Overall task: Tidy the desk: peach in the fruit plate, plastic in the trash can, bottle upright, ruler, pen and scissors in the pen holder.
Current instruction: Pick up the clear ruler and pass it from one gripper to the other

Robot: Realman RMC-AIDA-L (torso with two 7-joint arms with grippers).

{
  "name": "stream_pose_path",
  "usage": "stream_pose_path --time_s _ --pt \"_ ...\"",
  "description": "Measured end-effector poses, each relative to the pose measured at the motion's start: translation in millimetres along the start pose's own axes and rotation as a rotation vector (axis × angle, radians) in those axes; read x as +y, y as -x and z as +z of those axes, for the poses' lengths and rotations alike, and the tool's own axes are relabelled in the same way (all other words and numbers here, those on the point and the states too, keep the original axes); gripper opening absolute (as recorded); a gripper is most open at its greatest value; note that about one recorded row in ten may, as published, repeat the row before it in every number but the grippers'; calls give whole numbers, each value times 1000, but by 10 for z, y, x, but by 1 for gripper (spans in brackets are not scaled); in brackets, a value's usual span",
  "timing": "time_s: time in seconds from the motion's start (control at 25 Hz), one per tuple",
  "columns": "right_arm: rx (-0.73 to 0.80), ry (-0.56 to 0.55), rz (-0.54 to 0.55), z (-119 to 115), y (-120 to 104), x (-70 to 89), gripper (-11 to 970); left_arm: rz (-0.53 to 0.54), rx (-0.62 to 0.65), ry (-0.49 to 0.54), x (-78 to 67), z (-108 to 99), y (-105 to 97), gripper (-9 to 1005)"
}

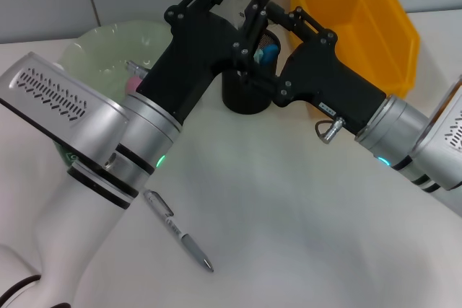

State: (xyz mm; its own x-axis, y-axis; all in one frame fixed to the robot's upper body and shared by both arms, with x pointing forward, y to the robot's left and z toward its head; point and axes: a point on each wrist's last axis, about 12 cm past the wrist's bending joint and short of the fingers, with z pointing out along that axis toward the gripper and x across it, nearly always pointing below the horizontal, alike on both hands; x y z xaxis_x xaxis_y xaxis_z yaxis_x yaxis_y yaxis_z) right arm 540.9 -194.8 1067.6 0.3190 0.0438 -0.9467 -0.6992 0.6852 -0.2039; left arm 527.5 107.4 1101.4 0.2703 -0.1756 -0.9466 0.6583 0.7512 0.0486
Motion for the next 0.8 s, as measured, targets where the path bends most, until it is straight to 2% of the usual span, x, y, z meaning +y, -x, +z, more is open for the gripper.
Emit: stream_pose_path --time_s 0.64,0.8 --pt "1 2 9 32 -1 15 760 4 9 -12 -24 -21 -20 480" --pt "0 -5 10 28 -1 11 646 3 9 -12 -27 -25 -20 484"
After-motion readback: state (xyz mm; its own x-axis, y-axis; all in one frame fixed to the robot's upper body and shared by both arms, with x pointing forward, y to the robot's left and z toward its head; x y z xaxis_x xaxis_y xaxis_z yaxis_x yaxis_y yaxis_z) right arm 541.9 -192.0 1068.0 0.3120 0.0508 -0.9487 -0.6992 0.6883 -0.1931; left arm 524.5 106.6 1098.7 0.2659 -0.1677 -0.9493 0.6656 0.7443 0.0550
